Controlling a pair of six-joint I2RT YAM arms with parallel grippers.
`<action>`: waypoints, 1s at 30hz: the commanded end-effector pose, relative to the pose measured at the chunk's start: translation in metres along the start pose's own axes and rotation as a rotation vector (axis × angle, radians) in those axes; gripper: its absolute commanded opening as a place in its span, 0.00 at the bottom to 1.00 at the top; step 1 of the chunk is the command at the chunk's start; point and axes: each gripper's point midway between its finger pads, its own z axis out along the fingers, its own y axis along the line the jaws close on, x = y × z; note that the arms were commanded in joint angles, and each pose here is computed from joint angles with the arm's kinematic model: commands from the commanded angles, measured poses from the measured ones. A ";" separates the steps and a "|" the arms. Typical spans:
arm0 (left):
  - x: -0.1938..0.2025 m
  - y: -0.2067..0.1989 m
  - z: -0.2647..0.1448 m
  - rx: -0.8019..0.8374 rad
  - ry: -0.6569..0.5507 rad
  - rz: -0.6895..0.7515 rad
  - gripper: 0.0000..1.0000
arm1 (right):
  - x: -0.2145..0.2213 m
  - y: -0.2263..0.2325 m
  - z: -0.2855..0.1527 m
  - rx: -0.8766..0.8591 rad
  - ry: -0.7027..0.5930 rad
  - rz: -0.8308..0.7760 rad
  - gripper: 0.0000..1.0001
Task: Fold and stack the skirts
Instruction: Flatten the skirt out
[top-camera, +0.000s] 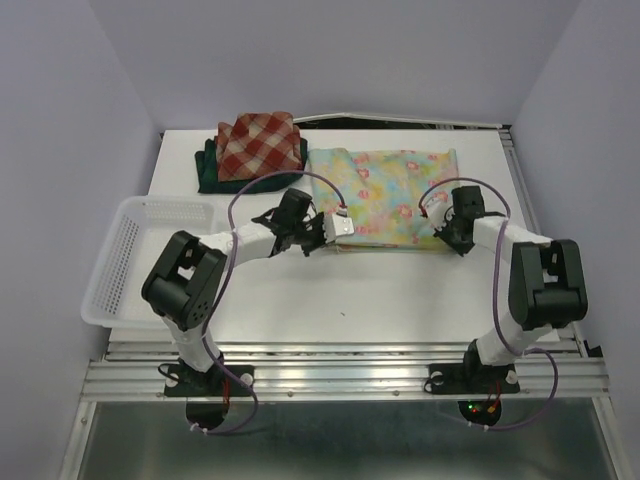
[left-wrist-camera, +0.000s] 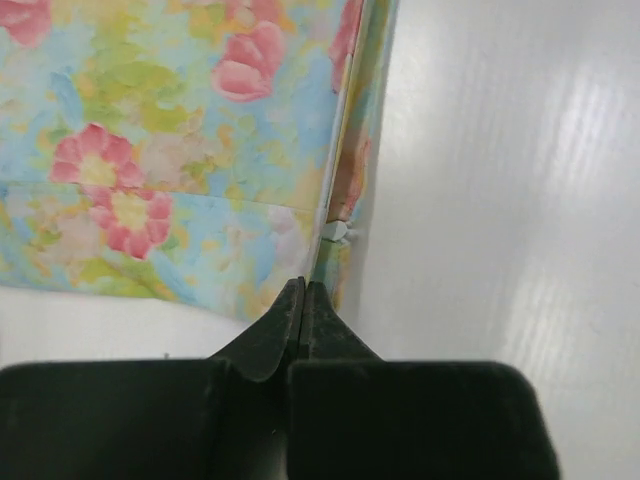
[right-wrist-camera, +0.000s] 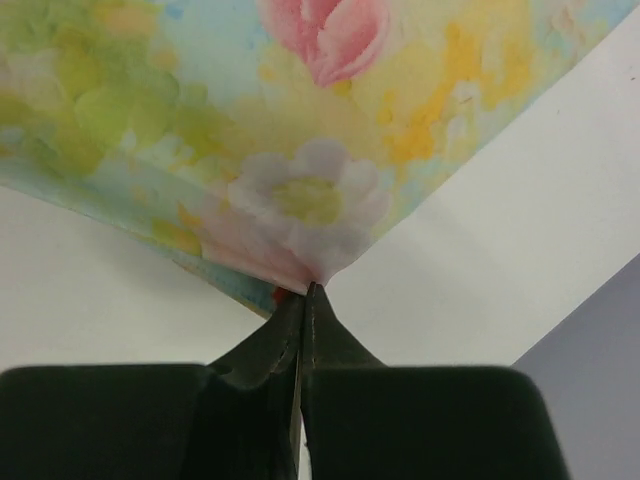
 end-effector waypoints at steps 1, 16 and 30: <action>-0.008 -0.001 -0.030 -0.046 0.021 0.101 0.00 | 0.028 -0.005 -0.035 0.027 0.033 -0.006 0.01; -0.014 -0.104 -0.074 0.172 0.066 0.148 0.49 | -0.018 0.034 -0.152 -0.280 -0.257 -0.033 0.91; -0.060 -0.067 -0.052 0.079 0.033 -0.282 0.54 | -0.117 -0.061 -0.092 -0.133 -0.360 0.228 0.72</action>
